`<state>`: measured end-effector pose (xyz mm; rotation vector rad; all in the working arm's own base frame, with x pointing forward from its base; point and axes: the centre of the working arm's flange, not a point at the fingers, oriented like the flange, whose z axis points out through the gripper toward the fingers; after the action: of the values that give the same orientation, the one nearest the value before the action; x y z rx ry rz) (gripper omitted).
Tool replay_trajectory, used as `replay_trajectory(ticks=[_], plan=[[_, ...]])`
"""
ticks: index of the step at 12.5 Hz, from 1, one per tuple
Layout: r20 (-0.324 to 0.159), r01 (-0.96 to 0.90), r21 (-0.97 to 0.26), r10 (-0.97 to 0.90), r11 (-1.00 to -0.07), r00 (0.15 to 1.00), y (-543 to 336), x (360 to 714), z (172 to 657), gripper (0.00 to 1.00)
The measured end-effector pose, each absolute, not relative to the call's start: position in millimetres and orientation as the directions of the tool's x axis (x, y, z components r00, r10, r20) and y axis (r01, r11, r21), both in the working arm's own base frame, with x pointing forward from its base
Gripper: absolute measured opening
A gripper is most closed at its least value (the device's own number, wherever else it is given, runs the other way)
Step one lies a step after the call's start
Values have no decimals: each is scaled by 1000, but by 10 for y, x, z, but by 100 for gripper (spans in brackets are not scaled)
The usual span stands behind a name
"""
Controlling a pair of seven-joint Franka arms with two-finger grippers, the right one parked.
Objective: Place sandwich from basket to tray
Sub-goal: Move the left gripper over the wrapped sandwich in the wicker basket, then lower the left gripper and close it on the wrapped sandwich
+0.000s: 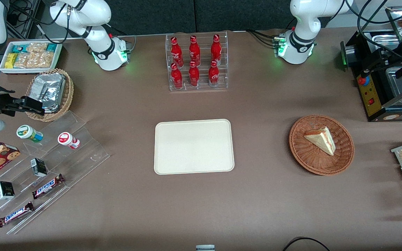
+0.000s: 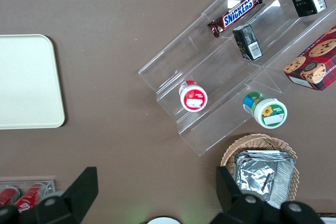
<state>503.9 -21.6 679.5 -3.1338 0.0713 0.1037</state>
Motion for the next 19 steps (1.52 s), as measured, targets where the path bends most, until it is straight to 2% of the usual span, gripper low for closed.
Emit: replay_trajectory(ticks=[5,8,10,12,15,19], plan=[[-80,-45,-26,-43,-999,996,-257,5143,6664,100],[-116,60,-50,66,-997,991,-246,5425,6177,100],[-99,160,-78,168,-984,981,-241,5594,5733,100],[-67,356,-97,363,-930,930,-302,5731,5254,100],[-45,506,-118,514,-854,857,-474,5884,4618,100],[-15,598,-101,602,-795,798,-443,5764,3925,100]])
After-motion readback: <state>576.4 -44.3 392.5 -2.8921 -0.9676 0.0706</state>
